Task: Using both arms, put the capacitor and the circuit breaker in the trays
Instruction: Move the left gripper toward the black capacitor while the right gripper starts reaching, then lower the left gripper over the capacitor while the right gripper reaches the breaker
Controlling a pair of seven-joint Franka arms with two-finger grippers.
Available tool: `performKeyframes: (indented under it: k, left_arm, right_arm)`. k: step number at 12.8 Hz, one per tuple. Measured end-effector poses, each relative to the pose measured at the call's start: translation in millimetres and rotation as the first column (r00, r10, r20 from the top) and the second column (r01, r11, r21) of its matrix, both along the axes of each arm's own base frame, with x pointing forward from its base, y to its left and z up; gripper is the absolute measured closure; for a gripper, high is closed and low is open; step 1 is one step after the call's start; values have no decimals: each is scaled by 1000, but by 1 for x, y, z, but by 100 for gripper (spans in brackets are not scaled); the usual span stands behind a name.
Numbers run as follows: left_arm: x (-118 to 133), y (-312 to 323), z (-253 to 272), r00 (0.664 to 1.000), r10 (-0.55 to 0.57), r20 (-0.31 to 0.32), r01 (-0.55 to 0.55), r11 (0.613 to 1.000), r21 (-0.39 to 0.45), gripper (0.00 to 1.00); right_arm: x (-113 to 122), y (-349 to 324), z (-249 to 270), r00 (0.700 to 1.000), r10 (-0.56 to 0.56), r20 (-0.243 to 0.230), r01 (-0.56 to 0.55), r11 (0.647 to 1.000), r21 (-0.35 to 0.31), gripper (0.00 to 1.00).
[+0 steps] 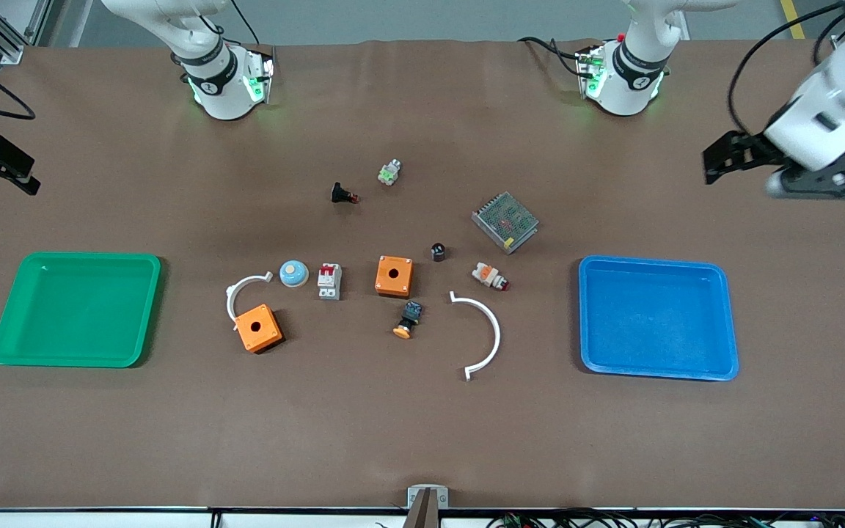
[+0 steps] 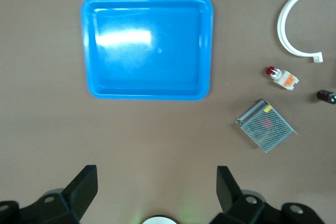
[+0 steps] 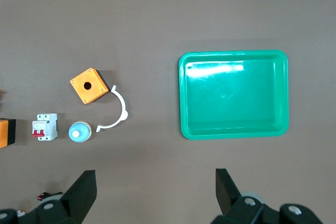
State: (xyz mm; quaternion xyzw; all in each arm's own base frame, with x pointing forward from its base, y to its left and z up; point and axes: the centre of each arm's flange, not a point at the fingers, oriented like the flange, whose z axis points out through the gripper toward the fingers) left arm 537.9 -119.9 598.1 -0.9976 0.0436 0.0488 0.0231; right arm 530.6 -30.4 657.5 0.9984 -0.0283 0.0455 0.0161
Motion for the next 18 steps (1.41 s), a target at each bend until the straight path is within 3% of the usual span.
performKeyframes:
  k: [4, 6, 9, 12, 15, 18]
  left_arm:
    - [15, -89, -75, 1000, -15, -26, 14, 1000, -17, 0]
    - [18, -117, -119, 999, -5, -42, 4, 1000, -30, 0]
    - [3, -178, -174, 996, 74, -58, -76, 997, -27, 0]
    - [-31, -262, -223, 976, 210, -52, -212, 977, -30, 0]
    - [-49, -311, -274, 937, 345, -55, -348, 936, -53, 0]
    - [-58, -338, -321, 894, 442, -68, -447, 891, -79, 5]
  right_arm:
    - [1, 5, -2, 1000, 9, -5, -9, 1000, 0, 0]
    - [2, 17, -11, 999, 32, -33, -32, 999, 1, 0]
    - [3, 68, -43, 983, 92, -157, -92, 996, 7, 2]
    - [3, 188, -92, 973, 49, -226, -57, 998, -29, 0]
    - [10, 266, -157, 971, 79, -227, -81, 997, 1, 0]
    - [25, 271, -244, 985, 65, -157, -57, 997, 55, 0]
